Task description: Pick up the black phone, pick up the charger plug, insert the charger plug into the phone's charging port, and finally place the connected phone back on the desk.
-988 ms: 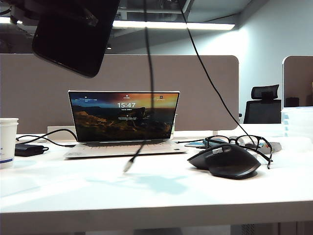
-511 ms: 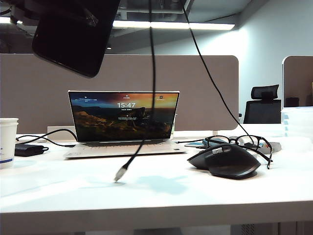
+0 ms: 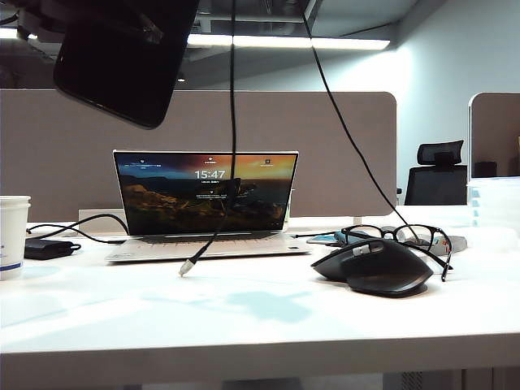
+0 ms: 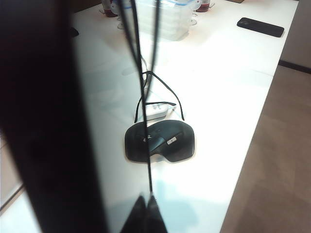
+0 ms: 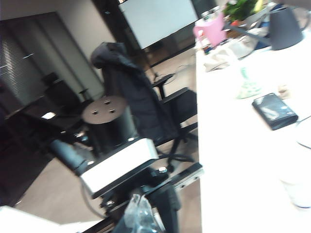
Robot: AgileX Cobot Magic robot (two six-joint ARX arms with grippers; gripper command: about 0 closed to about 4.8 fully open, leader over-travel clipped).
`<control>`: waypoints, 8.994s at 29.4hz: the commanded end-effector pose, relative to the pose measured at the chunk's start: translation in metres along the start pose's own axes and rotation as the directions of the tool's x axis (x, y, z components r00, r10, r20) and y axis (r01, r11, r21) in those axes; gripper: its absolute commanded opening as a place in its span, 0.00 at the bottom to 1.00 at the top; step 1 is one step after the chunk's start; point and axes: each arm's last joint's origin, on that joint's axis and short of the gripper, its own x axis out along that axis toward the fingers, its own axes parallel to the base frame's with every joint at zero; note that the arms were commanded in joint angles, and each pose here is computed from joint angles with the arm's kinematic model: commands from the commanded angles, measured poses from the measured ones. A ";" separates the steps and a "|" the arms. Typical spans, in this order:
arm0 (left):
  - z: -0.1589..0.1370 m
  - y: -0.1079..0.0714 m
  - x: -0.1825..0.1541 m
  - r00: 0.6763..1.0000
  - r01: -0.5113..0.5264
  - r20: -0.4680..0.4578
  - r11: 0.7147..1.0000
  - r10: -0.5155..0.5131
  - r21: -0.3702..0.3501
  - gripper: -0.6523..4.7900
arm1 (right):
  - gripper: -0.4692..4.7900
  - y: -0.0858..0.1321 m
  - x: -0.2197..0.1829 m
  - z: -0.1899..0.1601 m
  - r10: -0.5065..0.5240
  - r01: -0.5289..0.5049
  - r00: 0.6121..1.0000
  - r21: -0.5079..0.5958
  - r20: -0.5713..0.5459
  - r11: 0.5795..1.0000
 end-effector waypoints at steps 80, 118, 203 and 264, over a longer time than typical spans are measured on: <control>0.009 -0.001 -0.002 0.999 0.002 0.049 1.000 -0.003 0.030 0.11 | 0.33 0.063 -0.022 -0.008 -0.681 0.679 0.731 0.127 -0.028 0.723; 0.010 0.001 -0.002 0.997 -0.045 0.059 0.998 0.043 0.036 0.11 | 0.53 0.055 -0.018 -0.024 -0.820 0.828 0.547 0.252 -0.169 0.501; 0.042 -0.028 -0.076 0.845 -0.441 0.392 0.889 0.364 0.126 0.11 | 0.16 -0.048 0.124 -0.113 -0.809 0.784 0.428 0.611 -0.403 0.110; 0.043 -0.031 -0.081 0.831 -0.451 0.420 0.884 0.364 0.127 0.11 | 0.07 -0.115 0.122 -0.194 -0.666 0.849 0.284 0.504 -0.689 -0.159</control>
